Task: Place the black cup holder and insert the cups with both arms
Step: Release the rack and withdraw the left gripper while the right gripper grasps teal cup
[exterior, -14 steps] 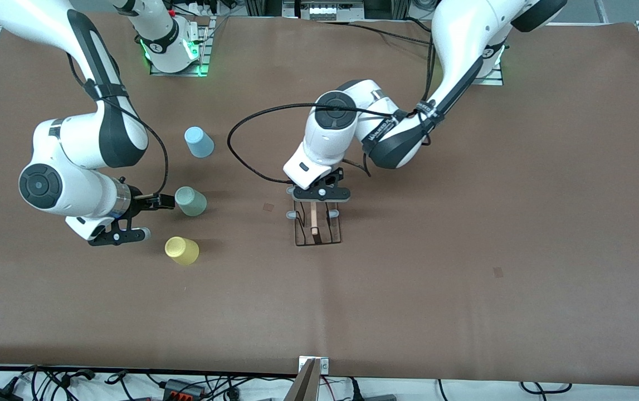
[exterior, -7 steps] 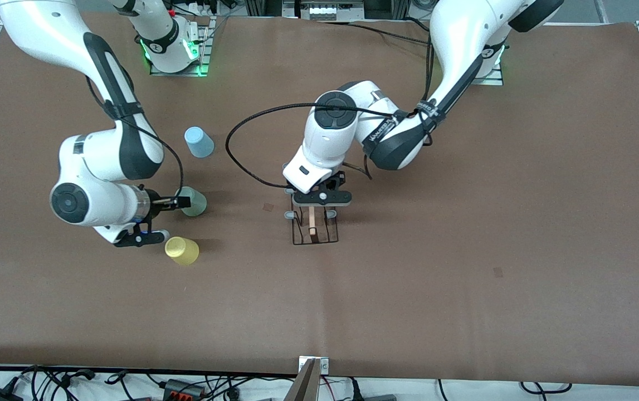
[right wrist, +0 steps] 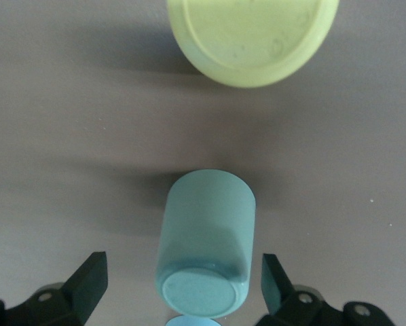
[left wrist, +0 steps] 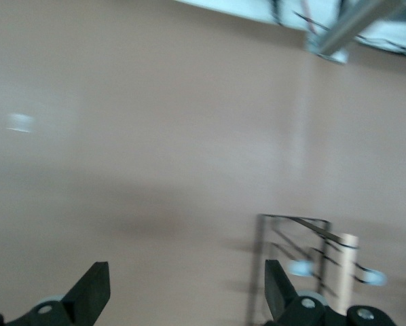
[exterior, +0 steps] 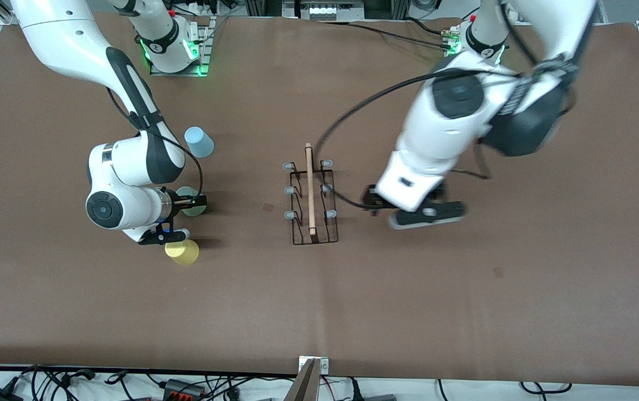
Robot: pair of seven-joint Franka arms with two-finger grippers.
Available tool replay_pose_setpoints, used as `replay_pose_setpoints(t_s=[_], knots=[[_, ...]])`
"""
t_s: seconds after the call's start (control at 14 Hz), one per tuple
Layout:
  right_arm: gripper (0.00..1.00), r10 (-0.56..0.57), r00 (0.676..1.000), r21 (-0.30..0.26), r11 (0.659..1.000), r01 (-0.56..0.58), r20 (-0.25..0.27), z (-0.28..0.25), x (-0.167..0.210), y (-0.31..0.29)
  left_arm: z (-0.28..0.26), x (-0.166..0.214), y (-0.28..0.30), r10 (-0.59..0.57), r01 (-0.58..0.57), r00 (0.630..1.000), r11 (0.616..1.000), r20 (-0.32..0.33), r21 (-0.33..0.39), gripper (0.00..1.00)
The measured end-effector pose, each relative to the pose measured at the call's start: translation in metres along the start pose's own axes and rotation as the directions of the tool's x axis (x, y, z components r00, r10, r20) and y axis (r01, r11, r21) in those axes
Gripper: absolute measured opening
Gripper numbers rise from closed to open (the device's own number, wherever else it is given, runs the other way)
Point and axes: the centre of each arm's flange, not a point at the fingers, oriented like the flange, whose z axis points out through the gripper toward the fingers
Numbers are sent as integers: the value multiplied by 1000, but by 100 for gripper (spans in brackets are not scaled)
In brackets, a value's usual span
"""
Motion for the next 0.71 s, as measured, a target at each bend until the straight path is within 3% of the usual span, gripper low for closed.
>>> replay_pose_setpoints(t_s=[0.21, 0.43, 0.57, 0.71], knots=[[100, 24, 999, -5, 1000, -23, 29, 13, -4, 4, -47, 29, -89, -51, 51, 999, 996, 5, 72, 100], [100, 68, 996, -12, 998, -68, 50, 23, -9, 2, -91, 36, -140, -33, 35, 999, 996, -26, 83, 100], [100, 76, 996, -15, 997, -75, 55, 26, -10, -1, -115, 37, -186, 15, -16, 1000, 997, 20, 78, 100], [79, 83, 995, -15, 996, -82, 55, 25, -10, 2, -129, 34, -231, 77, -84, 993, 993, 85, 81, 100]])
